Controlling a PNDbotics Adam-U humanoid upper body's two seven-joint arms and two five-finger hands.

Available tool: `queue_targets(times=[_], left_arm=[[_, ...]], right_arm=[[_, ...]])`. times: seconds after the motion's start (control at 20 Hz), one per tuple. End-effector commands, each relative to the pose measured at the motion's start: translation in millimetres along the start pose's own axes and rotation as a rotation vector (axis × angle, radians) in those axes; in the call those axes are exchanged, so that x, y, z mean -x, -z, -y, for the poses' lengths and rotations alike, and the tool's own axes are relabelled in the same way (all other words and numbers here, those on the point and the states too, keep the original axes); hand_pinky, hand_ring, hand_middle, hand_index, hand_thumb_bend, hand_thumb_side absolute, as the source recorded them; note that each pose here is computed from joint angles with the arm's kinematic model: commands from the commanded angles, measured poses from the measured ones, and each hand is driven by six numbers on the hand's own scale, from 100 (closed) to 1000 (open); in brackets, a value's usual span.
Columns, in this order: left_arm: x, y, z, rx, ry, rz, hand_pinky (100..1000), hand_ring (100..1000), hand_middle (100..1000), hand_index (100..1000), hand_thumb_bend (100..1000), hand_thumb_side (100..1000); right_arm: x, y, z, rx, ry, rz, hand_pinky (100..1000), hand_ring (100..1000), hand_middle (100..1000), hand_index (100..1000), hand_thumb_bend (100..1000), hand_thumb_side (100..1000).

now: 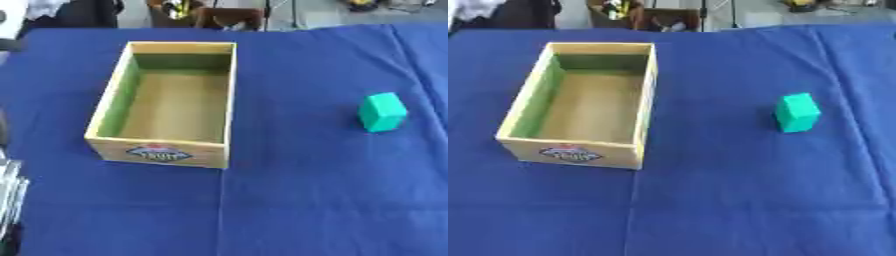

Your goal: Pick up objects on the table and place them in the box.

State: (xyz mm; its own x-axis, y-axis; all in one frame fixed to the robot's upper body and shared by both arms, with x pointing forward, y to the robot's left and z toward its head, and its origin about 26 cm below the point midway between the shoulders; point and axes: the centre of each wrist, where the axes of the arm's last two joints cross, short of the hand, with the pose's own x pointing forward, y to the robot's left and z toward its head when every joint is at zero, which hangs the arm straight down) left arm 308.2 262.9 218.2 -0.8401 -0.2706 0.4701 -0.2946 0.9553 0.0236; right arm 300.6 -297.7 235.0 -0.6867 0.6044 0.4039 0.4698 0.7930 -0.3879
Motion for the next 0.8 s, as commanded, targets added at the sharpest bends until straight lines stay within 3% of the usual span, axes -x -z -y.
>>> queue_targets(times=[0.05, 0.3, 0.8], left_arm=[[-5.5, 5.5, -2.0, 0.004, 0.003, 0.030, 546, 715, 877, 843, 100, 977], [-5.6, 5.2, -1.0, 0.012, -0.001, 0.028, 546, 715, 877, 844, 100, 975], [-5.6, 4.2, 0.1, 0.032, -0.008, 0.021, 547, 715, 876, 844, 100, 973]], right_arm=[[-5.9, 9.1, 10.6, -0.002, -0.048, 0.047, 874, 845, 718, 866, 100, 932], [-13.6, 27.9, 22.3, -0.067, -0.166, 0.105, 864, 862, 755, 877, 100, 963], [-50.5, 79.7, 44.6, -0.464, -0.649, 0.153, 850, 898, 840, 899, 100, 1000]])
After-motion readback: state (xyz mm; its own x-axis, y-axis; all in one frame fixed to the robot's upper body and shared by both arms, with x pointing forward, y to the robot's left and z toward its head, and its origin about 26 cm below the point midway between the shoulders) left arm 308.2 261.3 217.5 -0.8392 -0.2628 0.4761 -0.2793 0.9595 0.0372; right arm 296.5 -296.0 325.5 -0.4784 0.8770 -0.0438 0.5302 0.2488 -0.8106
